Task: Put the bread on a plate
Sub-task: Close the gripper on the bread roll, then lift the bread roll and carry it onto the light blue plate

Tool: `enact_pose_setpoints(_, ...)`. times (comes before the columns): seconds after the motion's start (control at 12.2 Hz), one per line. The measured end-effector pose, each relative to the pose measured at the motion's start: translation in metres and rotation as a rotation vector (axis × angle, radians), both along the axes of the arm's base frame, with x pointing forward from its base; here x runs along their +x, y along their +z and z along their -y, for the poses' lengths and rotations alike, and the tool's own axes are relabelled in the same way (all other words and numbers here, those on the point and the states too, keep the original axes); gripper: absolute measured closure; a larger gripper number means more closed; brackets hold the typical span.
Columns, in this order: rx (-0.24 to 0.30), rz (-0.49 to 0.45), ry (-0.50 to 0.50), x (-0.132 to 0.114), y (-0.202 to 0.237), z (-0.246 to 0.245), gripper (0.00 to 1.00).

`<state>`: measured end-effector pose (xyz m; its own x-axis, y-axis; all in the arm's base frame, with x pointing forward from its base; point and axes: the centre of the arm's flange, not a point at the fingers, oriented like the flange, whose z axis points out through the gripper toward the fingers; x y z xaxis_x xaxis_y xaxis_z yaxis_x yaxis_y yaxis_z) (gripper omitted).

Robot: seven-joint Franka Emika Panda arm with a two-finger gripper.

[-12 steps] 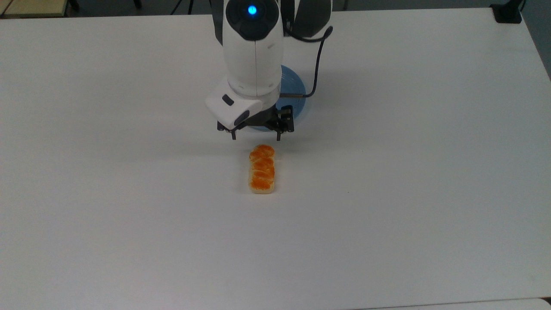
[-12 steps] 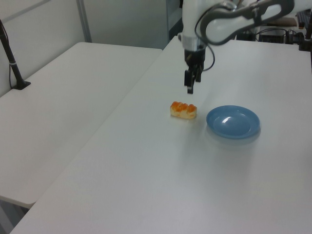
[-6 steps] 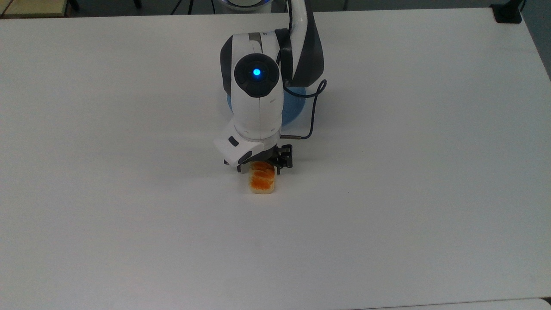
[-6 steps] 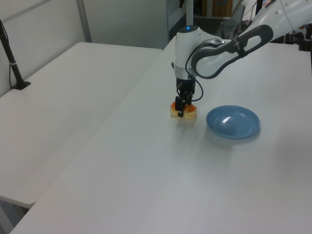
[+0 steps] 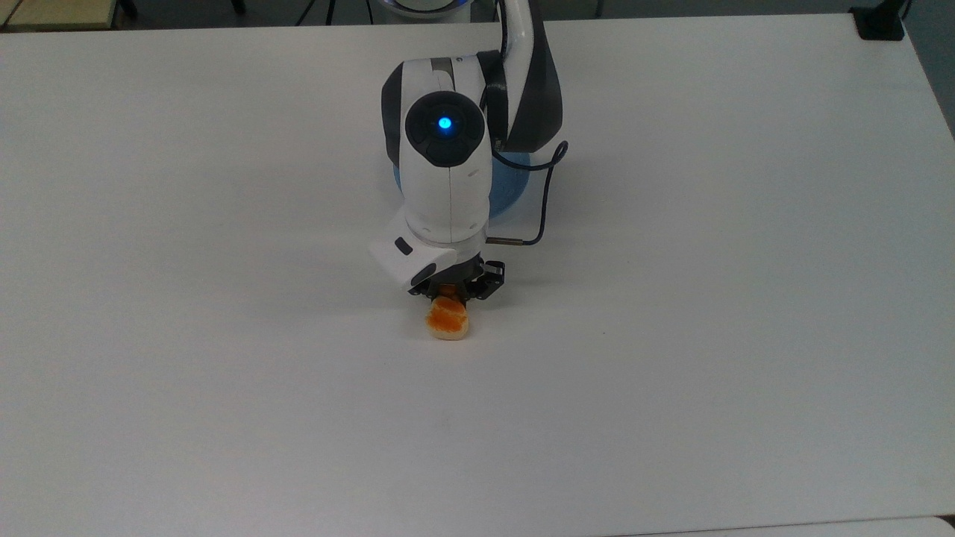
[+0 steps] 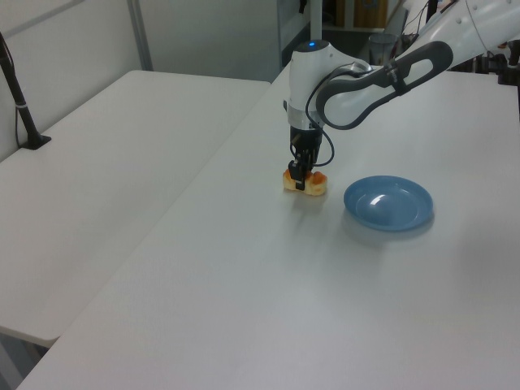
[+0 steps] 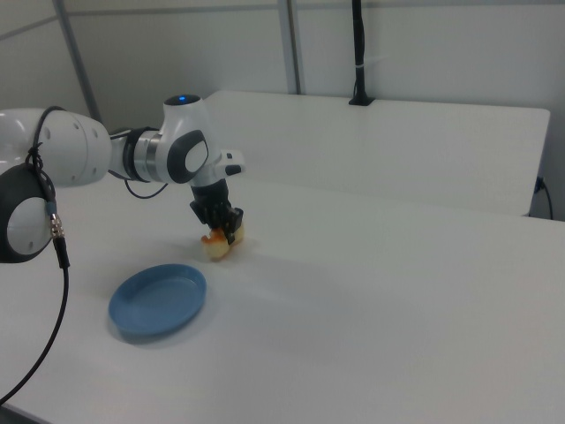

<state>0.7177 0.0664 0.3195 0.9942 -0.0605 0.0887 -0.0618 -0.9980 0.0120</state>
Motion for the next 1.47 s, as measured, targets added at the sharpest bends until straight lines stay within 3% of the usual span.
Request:
enact_pose_setpoints(0.16,0.002,0.035,-0.001,0.000,0.026,0.000,0.64)
enact_pose_setpoints(0.33,0.002,0.061,0.000,-0.018,0.064,0.001,0.64)
enact_pose_setpoints(0.65,-0.012,0.018,0.012,-0.110,0.099,0.004,0.64)
enact_pose_setpoints(0.98,-0.014,0.008,0.090,-0.209,0.053,-0.025,0.64)
enact_pose_setpoints(1.15,-0.010,-0.010,0.092,-0.222,0.033,-0.027,0.61)
enact_pose_setpoints(1.47,0.001,0.003,0.080,-0.215,0.009,-0.026,0.57)
